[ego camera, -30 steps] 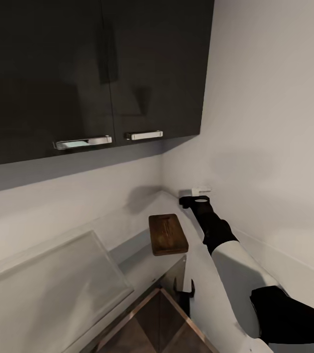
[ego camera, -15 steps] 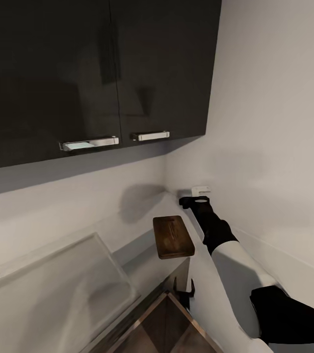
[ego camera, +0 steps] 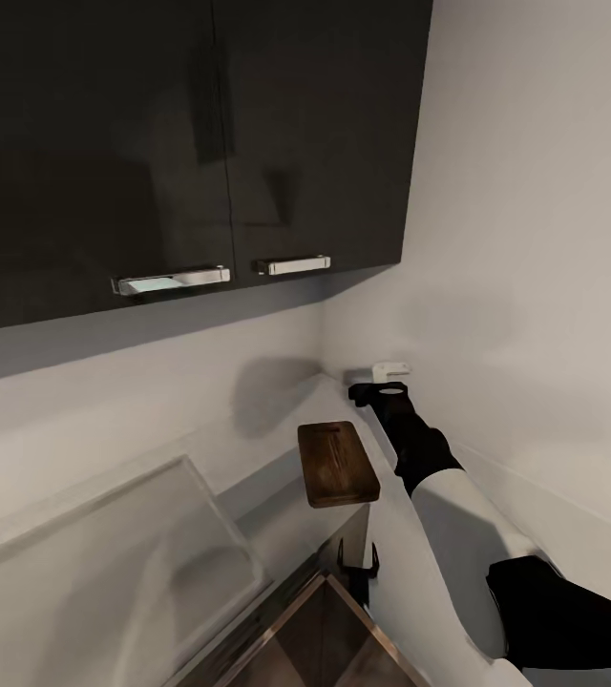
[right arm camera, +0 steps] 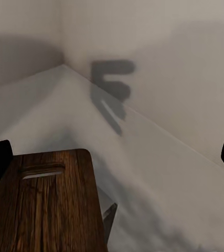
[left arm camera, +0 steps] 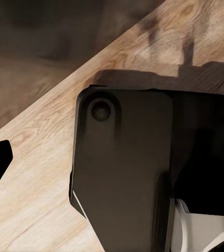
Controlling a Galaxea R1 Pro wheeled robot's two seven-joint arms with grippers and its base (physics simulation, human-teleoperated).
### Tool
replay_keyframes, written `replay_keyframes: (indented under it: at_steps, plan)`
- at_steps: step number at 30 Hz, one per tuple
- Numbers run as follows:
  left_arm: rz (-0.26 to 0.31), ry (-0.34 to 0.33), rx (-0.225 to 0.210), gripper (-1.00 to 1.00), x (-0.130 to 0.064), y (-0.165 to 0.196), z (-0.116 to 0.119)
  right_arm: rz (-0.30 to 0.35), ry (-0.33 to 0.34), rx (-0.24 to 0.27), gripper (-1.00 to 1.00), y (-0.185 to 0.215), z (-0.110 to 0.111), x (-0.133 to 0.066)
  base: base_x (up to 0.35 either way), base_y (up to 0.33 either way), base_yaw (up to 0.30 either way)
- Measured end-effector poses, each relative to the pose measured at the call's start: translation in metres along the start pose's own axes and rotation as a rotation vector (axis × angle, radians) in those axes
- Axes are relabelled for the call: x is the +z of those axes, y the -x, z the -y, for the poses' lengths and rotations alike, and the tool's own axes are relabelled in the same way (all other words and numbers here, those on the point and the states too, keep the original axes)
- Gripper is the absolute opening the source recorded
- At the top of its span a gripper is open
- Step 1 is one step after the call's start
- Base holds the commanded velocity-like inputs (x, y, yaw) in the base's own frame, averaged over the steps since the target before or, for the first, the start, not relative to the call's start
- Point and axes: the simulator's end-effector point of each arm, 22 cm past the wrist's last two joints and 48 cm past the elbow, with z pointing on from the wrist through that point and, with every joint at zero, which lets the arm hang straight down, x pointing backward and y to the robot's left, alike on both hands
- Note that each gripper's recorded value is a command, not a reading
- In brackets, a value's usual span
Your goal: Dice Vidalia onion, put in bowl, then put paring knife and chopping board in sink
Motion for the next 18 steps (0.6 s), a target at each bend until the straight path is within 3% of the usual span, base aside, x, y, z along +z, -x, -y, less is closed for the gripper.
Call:
replay_keyframes:
  at_steps: [18]
  plan:
    - [-0.015, 0.000, 0.000, 1.00, -0.0003, -0.0072, -0.0004, -0.005, 0.000, -0.003, 1.00, -0.0027, -0.0004, 0.0006, 0.000, 0.000, 0.000]
